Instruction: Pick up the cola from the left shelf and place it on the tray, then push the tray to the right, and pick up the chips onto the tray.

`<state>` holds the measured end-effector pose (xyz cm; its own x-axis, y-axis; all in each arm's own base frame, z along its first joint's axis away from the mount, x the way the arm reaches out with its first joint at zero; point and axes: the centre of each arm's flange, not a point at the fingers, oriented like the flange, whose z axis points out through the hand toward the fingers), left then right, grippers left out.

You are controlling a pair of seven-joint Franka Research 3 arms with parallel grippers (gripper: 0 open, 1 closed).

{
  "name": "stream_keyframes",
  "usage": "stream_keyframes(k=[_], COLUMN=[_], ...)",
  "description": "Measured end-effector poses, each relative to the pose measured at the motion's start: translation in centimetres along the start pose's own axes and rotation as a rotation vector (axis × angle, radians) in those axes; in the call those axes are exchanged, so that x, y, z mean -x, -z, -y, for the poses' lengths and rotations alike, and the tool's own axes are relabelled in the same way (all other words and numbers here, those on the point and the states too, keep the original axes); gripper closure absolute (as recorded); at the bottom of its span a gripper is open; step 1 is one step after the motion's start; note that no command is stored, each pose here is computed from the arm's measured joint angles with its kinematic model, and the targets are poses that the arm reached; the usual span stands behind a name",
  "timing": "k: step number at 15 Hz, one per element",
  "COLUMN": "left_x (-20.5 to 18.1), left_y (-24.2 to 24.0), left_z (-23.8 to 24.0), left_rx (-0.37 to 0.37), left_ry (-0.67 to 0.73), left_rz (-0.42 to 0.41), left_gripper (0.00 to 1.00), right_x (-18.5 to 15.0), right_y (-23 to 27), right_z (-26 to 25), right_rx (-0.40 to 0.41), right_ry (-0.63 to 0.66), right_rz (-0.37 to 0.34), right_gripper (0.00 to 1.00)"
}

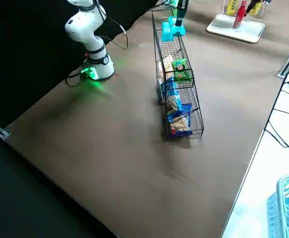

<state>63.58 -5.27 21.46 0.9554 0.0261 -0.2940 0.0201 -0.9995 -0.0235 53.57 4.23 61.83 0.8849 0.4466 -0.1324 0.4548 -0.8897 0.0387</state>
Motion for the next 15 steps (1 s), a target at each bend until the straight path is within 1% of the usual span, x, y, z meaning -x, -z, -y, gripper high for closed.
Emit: stream_keyframes(k=[1,2,3,4,6,8,9,10,12,13,15], left_x=[0.0,-0.1,-0.1,-0.1,-0.2,-0.2,-0.2,-0.2,-0.2,-0.2,-0.2], left_y=[-0.6,-1.2,-1.8,-2.2,-3.1,-3.6,-3.8,-4.1,-4.3,-4.3,-4.2], left_z=[0.0,0.0,-0.1,-0.2,-0.4,-0.4,-0.4,-0.5,-0.5,-0.6,-0.9], left_rx=[0.000,0.000,0.000,0.000,-0.001,-0.001,-0.001,-0.001,-0.001,0.000,0.000], left_ry=[0.000,-0.001,-0.001,-0.003,-0.006,-0.006,-0.006,-0.006,-0.004,-0.004,-0.005], left_rz=[0.010,0.019,0.027,0.035,0.048,0.056,0.060,0.063,0.067,0.065,0.064], left_gripper=[0.25,0.29,0.29,0.36,0.38,0.41,0.48,0.58,0.61,0.69,0.90], right_x=[0.0,-0.1,-0.2,-0.2,-0.5,-0.8,-1.0,-1.1,-1.5,-1.8,-2.2], right_y=[0.1,0.2,0.2,0.2,0.3,0.4,0.4,0.5,0.6,0.6,0.8], right_z=[0.1,0.3,0.4,0.6,1.4,2.2,2.7,3.1,4.3,5.1,6.7], right_rx=[-0.017,-0.028,-0.039,-0.055,-0.092,-0.101,-0.101,-0.101,-0.101,-0.100,-0.109], right_ry=[-0.008,-0.023,-0.051,-0.091,-0.168,-0.204,-0.218,-0.237,-0.283,-0.307,-0.373], right_rz=[-0.009,-0.015,-0.019,-0.024,-0.032,-0.032,-0.031,-0.030,-0.027,-0.025,-0.021], right_gripper=[0.99,0.99,0.99,0.99,0.99,0.99,0.99,0.99,0.99,0.99,0.99])
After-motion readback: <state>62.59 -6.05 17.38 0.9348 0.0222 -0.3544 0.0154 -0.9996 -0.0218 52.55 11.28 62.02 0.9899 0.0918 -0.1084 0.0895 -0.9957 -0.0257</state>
